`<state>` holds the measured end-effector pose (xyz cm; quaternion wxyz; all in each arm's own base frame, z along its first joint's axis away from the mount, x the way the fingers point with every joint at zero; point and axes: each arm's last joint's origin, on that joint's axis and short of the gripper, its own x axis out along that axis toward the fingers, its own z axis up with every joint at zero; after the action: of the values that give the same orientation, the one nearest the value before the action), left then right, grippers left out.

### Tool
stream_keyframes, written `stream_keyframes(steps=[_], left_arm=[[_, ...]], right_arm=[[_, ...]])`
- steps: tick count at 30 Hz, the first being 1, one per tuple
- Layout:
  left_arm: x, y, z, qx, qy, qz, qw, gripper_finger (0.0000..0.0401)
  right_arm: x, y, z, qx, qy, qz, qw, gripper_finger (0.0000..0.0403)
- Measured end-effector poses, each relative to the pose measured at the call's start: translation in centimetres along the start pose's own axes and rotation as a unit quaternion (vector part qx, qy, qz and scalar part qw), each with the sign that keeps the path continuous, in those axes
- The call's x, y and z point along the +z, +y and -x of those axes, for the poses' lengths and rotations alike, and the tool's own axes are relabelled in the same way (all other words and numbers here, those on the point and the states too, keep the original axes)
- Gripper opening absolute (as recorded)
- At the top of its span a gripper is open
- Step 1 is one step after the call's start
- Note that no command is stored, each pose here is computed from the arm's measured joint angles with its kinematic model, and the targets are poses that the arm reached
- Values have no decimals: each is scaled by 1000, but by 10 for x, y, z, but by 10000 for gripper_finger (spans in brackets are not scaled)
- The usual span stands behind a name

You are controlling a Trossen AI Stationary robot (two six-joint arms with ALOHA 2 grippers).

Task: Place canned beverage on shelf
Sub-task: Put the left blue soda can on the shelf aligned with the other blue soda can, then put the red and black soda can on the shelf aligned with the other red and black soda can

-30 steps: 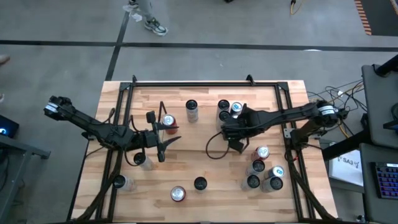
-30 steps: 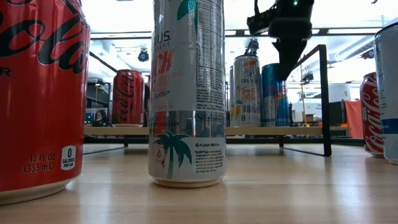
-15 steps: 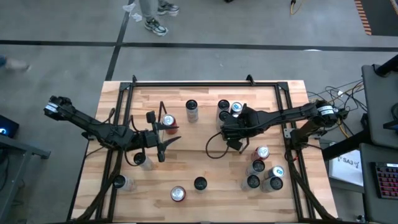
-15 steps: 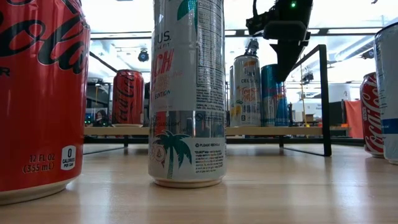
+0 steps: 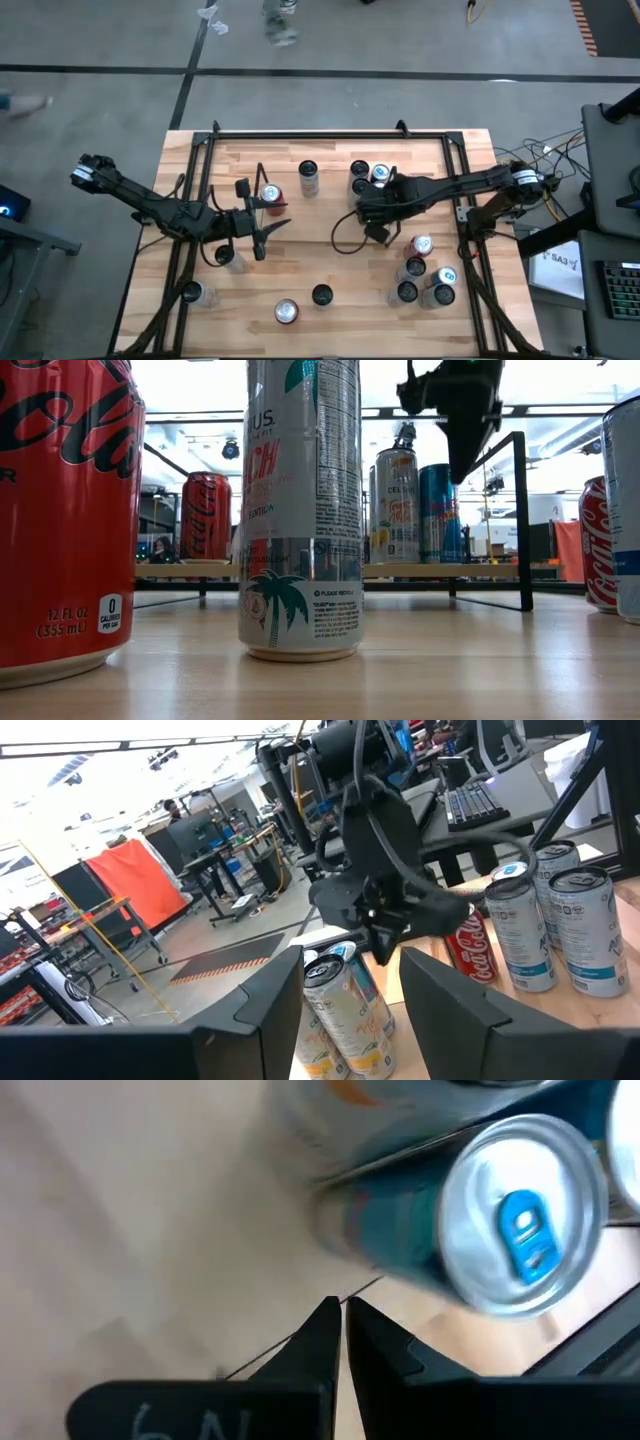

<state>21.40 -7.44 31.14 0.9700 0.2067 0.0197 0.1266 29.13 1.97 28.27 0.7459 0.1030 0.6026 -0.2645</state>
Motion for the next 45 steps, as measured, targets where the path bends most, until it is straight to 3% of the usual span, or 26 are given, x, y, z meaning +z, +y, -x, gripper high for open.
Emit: stream_keyframes(steps=[5, 11, 14, 20, 23, 27, 33, 39, 45], left_arm=[[2, 1, 0, 3, -8, 17, 1000, 152], [4, 0, 0, -17, -23, 61, 998, 152], [6, -2, -1, -37, -41, 108, 993, 152], [-1, -24, -14, -95, -40, 180, 978, 152], [-2, -37, -22, -105, -29, 201, 973, 152], [8, -53, -34, -121, -12, 206, 971, 152], [23, -79, -45, -164, 114, 159, 967, 152], [31, -94, -42, -172, 281, 133, 935, 152], [39, -107, -28, -163, 382, 111, 903, 152]], right_arm=[[-8, 7, 28, 38, -42, 31, 998, 13], [-37, 16, 71, 41, -171, 76, 982, 13], [-49, 21, 87, 44, -246, 101, 963, 13], [-66, 38, 107, 95, -371, 161, 910, 13], [-73, 48, 106, 115, -404, 187, 888, 13], [-82, 58, 100, 129, -416, 205, 877, 13], [-94, 68, 93, 137, -412, 225, 873, 13], [-103, 73, 88, 135, -409, 235, 871, 13], [-106, 73, 78, 130, -399, 231, 878, 13]])
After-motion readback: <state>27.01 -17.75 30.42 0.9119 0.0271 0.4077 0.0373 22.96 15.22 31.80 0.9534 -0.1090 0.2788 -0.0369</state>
